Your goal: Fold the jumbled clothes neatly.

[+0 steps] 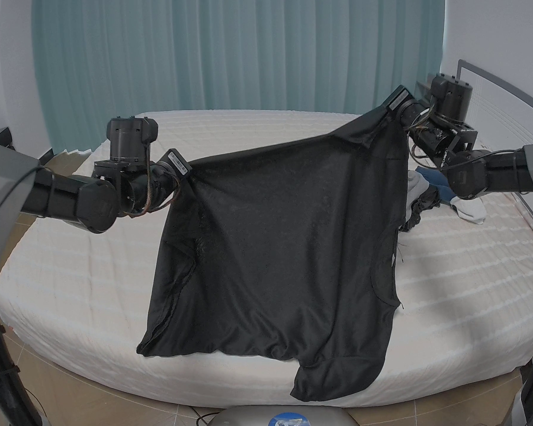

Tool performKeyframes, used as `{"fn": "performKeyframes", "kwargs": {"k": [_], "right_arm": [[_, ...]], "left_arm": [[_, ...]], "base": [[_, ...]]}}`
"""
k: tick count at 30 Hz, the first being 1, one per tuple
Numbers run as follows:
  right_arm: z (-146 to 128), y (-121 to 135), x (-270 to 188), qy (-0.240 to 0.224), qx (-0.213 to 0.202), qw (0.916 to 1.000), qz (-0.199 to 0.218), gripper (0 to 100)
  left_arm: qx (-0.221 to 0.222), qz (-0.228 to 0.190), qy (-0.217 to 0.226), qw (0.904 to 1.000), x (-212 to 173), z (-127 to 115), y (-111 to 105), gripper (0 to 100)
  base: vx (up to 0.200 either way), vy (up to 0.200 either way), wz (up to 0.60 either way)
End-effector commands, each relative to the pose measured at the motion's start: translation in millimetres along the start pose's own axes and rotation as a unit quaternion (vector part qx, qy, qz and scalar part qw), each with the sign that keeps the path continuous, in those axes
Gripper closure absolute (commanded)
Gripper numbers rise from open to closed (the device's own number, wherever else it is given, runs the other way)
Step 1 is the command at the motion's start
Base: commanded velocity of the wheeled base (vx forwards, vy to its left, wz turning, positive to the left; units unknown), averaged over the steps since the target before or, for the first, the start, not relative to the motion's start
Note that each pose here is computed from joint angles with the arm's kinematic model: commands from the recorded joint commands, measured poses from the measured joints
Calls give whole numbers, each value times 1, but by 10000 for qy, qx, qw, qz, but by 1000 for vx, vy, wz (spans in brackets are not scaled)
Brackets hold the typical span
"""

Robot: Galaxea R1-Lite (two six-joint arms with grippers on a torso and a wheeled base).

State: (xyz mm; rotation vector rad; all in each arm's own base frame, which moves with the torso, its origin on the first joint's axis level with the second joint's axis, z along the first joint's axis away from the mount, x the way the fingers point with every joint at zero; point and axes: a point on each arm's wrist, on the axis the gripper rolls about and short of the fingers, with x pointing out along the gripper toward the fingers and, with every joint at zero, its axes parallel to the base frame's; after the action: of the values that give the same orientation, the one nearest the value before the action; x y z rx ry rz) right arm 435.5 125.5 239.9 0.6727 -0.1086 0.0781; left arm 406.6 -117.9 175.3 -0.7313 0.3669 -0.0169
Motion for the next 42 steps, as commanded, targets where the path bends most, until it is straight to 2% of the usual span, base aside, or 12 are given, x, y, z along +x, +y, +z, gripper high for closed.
{"fn": "performKeyframes", "kwargs": {"k": [1,3,9,13,14,22,26,27,29,32,38,42], "right_arm": [[-62,-44,21,562,-171,9973,-434,100],[-87,-60,30,523,-186,9974,-461,100],[-120,-79,35,655,-216,9962,-531,100],[-149,-95,39,788,-262,9947,-600,100],[-155,-98,40,833,-273,9943,-614,0],[-202,-145,35,1490,-776,9790,-1158,0],[-197,-160,35,1487,-824,9752,-1414,0],[-193,-168,31,1579,-867,9709,-1577,0],[-188,-172,27,1636,-861,9692,-1628,0],[-178,-176,19,1719,-835,9668,-1695,0],[-156,-180,-7,2113,-720,9599,-1694,0],[-147,-183,-25,2228,-691,9562,-1766,0]], "left_arm": [[66,289,277,9992,51,-36,27,100],[78,405,365,9985,72,-52,40,100],[76,498,433,9978,94,-72,58,100],[-147,467,365,9981,113,-87,71,100],[-208,446,342,9982,117,-89,73,0],[-165,718,238,9970,144,-103,94,0],[-160,1019,300,9942,145,-95,103,0],[-178,1293,402,9906,143,-86,111,0],[-228,1405,431,9889,137,-72,109,0],[-330,1374,387,9892,129,-48,107,0],[-669,833,640,9922,114,-11,101,0],[-792,931,768,9895,113,-17,109,0]], "base": [[0,0,0],[0,0,0],[0,0,0],[0,0,0],[0,0,0],[0,0,0],[0,0,0],[0,0,0],[0,0,0],[0,0,0],[0,0,0],[0,0,0]]}}
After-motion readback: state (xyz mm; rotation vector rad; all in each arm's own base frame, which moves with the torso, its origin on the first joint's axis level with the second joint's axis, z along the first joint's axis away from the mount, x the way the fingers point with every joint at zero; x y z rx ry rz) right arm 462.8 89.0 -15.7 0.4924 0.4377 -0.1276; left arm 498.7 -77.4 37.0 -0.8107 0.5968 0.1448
